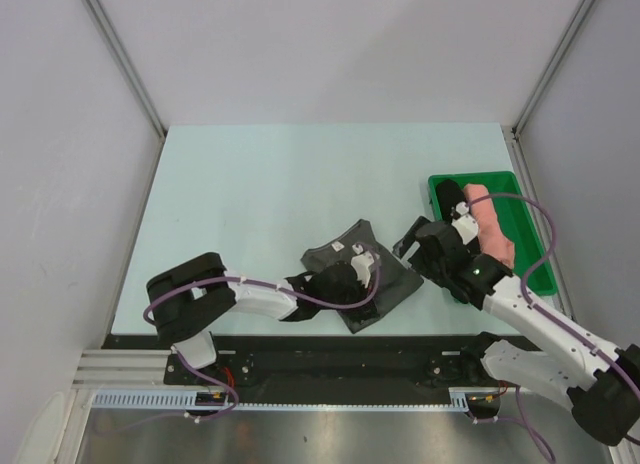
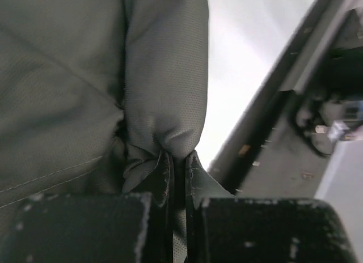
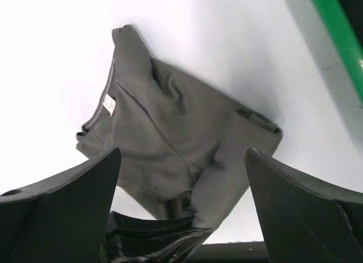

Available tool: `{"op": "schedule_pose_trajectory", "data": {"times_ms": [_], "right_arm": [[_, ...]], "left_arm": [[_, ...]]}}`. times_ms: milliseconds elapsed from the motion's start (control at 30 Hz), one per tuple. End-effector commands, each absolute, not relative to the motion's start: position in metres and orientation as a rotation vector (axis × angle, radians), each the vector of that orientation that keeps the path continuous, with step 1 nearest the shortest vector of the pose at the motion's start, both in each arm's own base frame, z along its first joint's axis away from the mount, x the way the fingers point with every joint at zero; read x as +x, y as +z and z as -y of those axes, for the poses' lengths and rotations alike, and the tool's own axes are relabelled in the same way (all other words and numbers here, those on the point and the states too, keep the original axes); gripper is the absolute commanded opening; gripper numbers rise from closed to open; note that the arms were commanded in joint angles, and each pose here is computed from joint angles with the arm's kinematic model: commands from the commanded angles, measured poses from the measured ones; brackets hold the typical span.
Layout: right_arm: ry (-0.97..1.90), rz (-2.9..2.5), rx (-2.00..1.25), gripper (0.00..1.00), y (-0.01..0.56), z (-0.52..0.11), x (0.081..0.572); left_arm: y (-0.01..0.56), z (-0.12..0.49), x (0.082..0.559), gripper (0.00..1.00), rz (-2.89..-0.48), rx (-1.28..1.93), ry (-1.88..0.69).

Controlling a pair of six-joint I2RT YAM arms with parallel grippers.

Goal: Roll the t-shirts
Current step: Roll the T-shirt to the center of the board.

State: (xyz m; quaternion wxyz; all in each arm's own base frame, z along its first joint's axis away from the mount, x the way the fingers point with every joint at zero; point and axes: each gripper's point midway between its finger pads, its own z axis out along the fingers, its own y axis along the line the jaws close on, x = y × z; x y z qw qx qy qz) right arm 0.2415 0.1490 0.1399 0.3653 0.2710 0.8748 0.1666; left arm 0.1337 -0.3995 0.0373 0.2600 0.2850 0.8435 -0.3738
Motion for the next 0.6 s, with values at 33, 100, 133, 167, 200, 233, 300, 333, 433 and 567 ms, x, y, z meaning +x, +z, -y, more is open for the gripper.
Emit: {"op": "schedule_pose_trajectory", "data": {"times_ms": [33, 100, 133, 167, 200, 233, 300, 333, 433, 567], "right_arm": [[0.361, -2.283, 0.672, 0.95, 0.118, -0.136, 0.218], [0.343, -2.310, 0.668, 0.93, 0.109, -0.136, 0.208], [0.341, -2.317, 0.671, 0.93, 0.107, -0.137, 0.204], [0.326, -2.328, 0.699, 0.93, 0.102, -0.133, 0.198], [0.321, -2.330, 0.713, 0.92, 0.100, -0.132, 0.196], [0.321, -2.336, 0.713, 0.91, 0.098, -0.133, 0.192], [0.314, -2.336, 0.749, 0.91, 0.092, -0.129, 0.186], [0.324, -2.334, 0.753, 0.90, 0.091, -0.130, 0.184], [0.365, -2.331, 0.788, 0.85, 0.084, -0.133, 0.181], [0.415, -2.308, 0.820, 0.73, 0.082, -0.142, 0.186]], "left_arm": [[0.053, 0.403, 0.106, 0.00, -2.426, 0.474, -1.398], [0.047, 0.398, 0.106, 0.00, -2.467, 0.393, -1.431], [0.041, 0.394, 0.105, 0.00, -2.496, 0.373, -1.430], [0.040, 0.393, 0.106, 0.00, -2.505, 0.351, -1.434], [0.038, 0.389, 0.110, 0.00, -2.522, 0.308, -1.435], [0.036, 0.385, 0.111, 0.00, -2.535, 0.288, -1.434], [0.033, 0.379, 0.117, 0.00, -2.560, 0.248, -1.422], [0.033, 0.377, 0.118, 0.00, -2.568, 0.236, -1.422], [0.031, 0.373, 0.121, 0.00, -2.612, 0.224, -1.434], [0.023, 0.367, 0.126, 0.00, -2.662, 0.200, -1.418]]}}
